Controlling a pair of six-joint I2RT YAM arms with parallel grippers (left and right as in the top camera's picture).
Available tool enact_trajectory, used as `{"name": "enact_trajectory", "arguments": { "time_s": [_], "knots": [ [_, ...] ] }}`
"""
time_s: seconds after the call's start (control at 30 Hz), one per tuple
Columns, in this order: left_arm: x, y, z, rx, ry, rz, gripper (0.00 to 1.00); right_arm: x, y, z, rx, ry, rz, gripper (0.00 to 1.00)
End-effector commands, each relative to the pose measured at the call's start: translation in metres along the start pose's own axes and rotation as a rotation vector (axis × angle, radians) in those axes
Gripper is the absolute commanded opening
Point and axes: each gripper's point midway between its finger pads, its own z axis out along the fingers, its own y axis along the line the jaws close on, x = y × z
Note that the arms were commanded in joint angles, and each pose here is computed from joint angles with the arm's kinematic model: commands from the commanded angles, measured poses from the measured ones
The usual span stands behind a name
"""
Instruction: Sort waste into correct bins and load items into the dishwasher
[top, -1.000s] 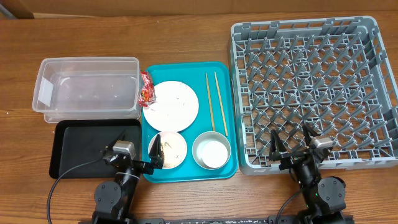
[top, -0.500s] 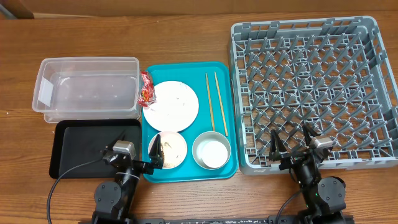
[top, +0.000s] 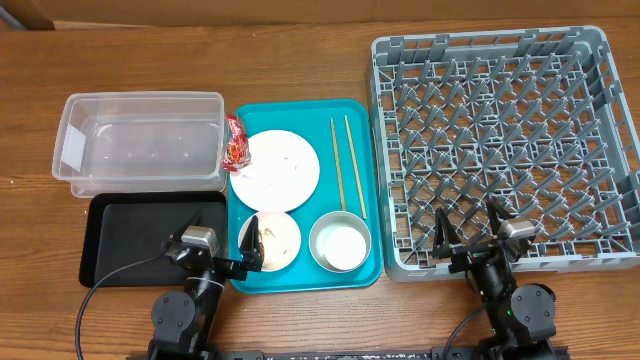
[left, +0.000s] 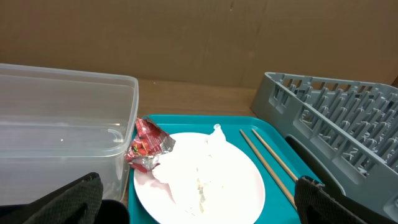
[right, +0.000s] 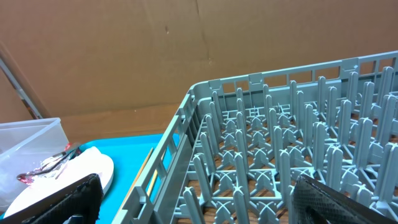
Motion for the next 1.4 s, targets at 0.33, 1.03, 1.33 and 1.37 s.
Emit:
{"name": "enact_trajectory", "arguments": {
  "time_s": [0.33,1.03,1.33,1.37],
  "knots": [
    [-0.001,0.003,0.000,-0.014,-0.008,0.019,1.00,0.001,0.000,0.000,-0.003,-0.007,-0.004,1.00],
    [-0.115,-0.059,-0.041,0.220,-0.087,-0.042,1.00,-0.103,0.057,-0.031,-0.200,0.004,0.123,1.00],
    [-0.162,-0.069,-0.042,0.137,0.283,-0.098,1.00,-0.158,0.080,-0.008,-0.154,0.359,0.164,1.00],
    [-0.164,-0.070,-0.042,0.134,0.316,-0.104,1.00,-0.159,0.082,-0.006,-0.155,0.382,0.168,1.00]
  ]
}}
